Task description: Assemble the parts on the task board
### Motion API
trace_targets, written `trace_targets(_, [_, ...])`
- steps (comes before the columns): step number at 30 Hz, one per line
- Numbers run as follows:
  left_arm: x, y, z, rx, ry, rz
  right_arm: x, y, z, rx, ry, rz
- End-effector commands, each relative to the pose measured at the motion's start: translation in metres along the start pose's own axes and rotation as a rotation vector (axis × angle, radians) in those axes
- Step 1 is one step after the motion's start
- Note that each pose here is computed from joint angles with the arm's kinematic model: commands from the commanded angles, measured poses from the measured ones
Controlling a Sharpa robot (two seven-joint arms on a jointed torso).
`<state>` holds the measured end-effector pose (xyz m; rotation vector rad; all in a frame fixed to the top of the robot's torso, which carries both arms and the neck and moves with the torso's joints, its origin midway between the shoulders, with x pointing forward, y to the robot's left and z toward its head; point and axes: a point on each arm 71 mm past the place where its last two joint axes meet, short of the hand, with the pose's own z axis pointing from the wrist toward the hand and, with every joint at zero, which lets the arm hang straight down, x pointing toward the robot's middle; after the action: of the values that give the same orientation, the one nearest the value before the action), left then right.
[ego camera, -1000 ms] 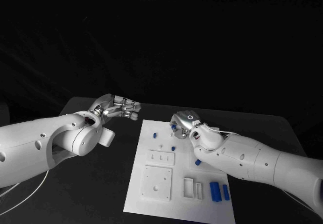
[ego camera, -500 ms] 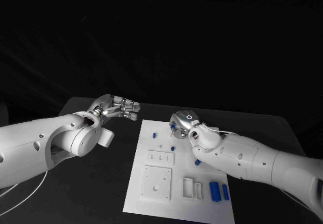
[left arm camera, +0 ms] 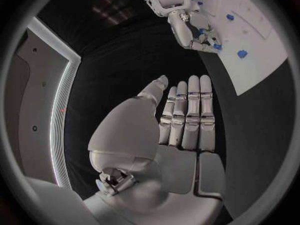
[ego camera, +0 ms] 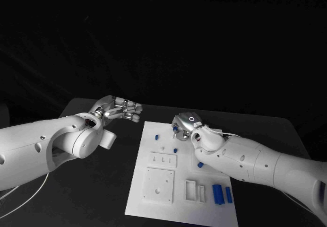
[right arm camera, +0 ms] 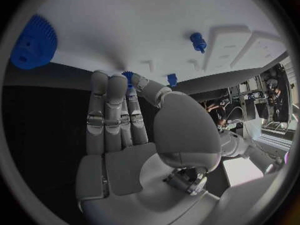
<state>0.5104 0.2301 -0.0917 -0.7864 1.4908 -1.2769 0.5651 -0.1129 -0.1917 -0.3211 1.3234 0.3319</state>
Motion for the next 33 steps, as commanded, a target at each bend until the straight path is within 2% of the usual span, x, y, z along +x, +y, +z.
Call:
trace_targets(1, [0.0019,-0.0018,0.0001,0.008,0.016,0.0,0.001,0.001,0.0,-0.007,0.01,0.017])
trace_targets(15, [0.0001,-0.0012,-0.0003,0.006,0.012,0.001,-0.004,-0.003,-0.005,0.004,-0.047,0.079])
trace_targets(21, [-0.0034,-0.0004,-0.0017,0.004,0.004,0.002,-0.017,-0.011,-0.014,0.015,-0.068,0.127])
trace_targets(28, [-0.0083,0.0008,-0.0033,0.002,-0.007,0.003,-0.043,-0.039,-0.028,0.063,-0.039,0.157])
trace_targets(33, [-0.0104,0.0016,-0.0033,0.0,-0.011,0.003,-0.054,-0.065,-0.038,0.101,0.017,0.153])
